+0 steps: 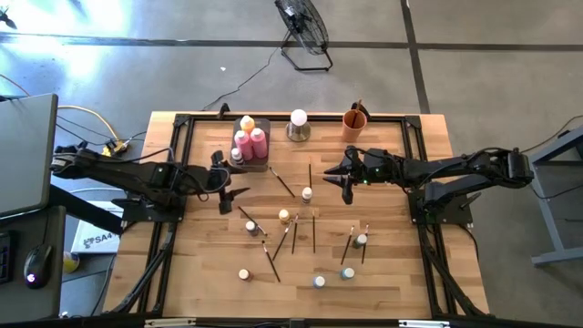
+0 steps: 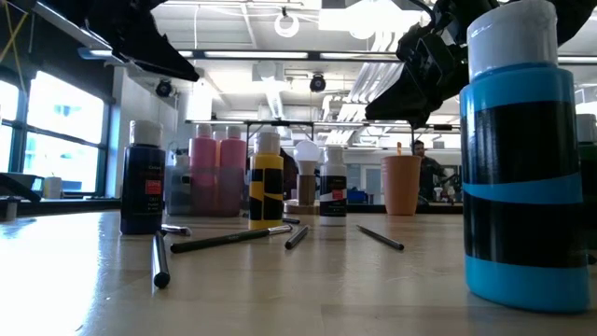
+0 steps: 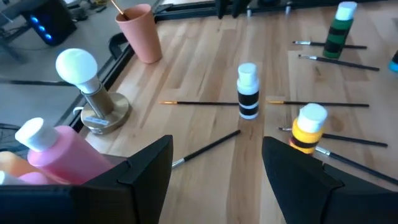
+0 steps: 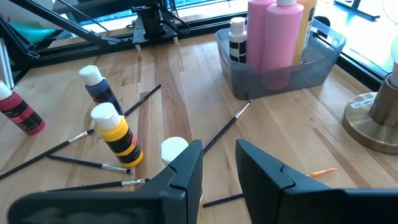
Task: Pick & Place Paint Supplies
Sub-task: Put the small white black paint bottle into the gray bin
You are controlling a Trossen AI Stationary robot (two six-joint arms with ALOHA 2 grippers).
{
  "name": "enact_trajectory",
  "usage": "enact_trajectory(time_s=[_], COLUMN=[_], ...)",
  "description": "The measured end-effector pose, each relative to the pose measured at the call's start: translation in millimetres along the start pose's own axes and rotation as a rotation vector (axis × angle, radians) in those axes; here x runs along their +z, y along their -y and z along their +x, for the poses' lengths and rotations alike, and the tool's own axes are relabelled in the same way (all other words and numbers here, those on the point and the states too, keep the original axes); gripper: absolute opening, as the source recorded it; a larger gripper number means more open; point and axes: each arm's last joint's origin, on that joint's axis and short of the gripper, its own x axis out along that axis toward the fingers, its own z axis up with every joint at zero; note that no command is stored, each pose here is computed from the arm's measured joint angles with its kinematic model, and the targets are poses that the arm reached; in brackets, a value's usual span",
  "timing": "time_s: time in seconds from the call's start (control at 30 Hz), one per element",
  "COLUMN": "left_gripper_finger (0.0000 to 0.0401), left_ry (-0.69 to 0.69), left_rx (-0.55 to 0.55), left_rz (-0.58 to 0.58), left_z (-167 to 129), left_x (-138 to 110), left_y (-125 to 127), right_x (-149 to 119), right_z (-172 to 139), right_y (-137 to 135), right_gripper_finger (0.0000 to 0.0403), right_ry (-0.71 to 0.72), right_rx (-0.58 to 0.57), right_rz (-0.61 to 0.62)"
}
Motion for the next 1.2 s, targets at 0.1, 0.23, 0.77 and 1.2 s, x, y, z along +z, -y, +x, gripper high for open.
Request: enact_trajectory(time_s=[0.1, 0.23, 0.77, 1.2], left_gripper_finger=[0.0242, 0.0242, 0.0241, 0.0242], left_ry=[-0.015, -0.003, 0.103, 0.180], left_rx=[0.008, -0.011, -0.277, -0.423], left_rz=[0.020, 0.123, 0.105, 0.058], left_z=[5, 14, 47, 115], left_x=[-1, 1, 1, -13], left_y=[2, 7, -60, -56], right_x=[0, 0, 0, 0], right_z=[0, 0, 0, 0], right_y=[0, 0, 0, 0], right_gripper_finger=[0.0091, 0.0091, 0.0091, 0.0091], right_ry=[0.000, 0.000, 0.000, 0.000], right_rx=[0.000, 0.000, -0.001, 0.000], right_rz=[0.000, -0.001, -0.003, -0.003])
